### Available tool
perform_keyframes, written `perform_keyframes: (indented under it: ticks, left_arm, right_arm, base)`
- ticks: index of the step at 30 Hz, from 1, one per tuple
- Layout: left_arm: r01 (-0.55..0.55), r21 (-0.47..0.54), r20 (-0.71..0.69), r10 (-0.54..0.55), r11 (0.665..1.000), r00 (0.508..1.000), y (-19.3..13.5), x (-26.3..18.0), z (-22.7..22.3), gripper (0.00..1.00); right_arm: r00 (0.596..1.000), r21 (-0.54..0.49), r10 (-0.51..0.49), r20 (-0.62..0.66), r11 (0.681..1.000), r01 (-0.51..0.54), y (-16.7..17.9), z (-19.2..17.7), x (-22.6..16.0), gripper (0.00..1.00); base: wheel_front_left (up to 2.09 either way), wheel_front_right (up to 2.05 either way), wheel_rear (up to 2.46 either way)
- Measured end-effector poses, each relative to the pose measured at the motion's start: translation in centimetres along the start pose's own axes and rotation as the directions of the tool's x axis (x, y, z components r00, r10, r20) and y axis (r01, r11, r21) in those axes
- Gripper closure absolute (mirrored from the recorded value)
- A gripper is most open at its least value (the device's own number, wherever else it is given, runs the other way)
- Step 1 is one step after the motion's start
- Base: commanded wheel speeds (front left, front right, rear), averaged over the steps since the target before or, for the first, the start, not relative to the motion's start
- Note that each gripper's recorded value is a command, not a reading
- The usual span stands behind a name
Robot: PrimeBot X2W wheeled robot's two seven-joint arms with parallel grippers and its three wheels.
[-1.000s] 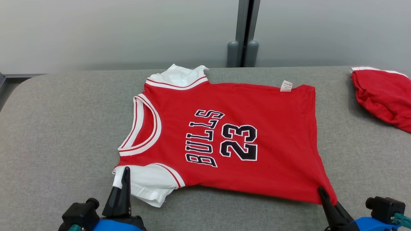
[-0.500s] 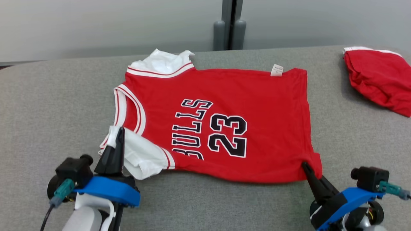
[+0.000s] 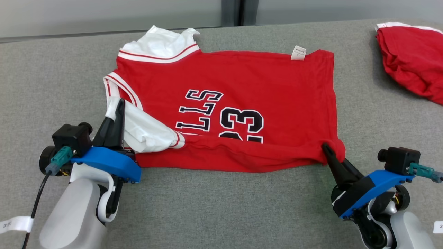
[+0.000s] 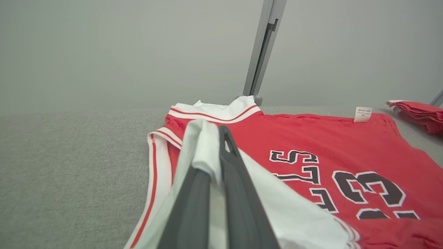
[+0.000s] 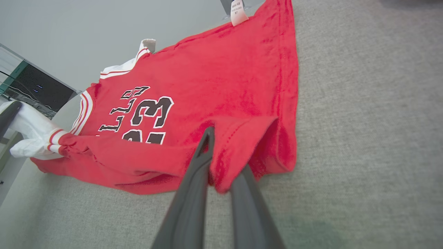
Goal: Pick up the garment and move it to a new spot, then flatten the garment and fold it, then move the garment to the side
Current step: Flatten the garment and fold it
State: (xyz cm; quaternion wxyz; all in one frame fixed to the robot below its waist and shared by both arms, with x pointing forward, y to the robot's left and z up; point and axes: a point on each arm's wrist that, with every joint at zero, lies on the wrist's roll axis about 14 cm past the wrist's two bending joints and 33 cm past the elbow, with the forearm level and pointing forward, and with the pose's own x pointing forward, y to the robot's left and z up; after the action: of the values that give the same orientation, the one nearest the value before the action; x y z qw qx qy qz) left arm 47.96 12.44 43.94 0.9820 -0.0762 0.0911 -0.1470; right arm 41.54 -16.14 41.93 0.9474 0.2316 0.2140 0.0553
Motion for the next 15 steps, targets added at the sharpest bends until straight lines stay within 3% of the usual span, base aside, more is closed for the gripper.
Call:
perform_keyframes:
  ticks: [1, 2, 4, 15]
  left_arm:
    - [-0.001, 0.001, -0.007, 0.001, 1.0, 1.0, 0.1, 0.3, -0.2, 1.0]
    - [-0.003, 0.003, -0.009, 0.003, 1.0, 1.0, 0.2, 0.5, -0.3, 0.66]
    - [-0.004, 0.008, -0.008, 0.004, 1.0, 1.0, 0.4, 0.8, -0.4, 0.0]
    - [-0.061, 0.001, 0.031, 0.061, 0.998, 0.998, 1.6, -0.4, 0.3, 0.0]
  right_arm:
    - [1.0, -0.004, 0.0, 0.0, 1.0, 0.0, 0.0, 0.0, 0.2, 0.19]
    - [1.0, -0.005, 0.001, 0.001, 1.0, -0.001, 0.0, 0.1, 0.3, 0.0]
    - [1.0, -0.007, 0.003, 0.017, 1.0, -0.003, 0.0, 0.3, 0.5, 0.0]
    - [0.996, -0.075, -0.016, 0.09, 0.997, 0.023, -1.0, 1.9, -0.4, 0.0]
  base:
    - [0.0, 0.0, 0.0]
    - [0.0, 0.0, 0.0]
    - [0.0, 0.0, 0.0]
    - [0.0, 0.0, 0.0]
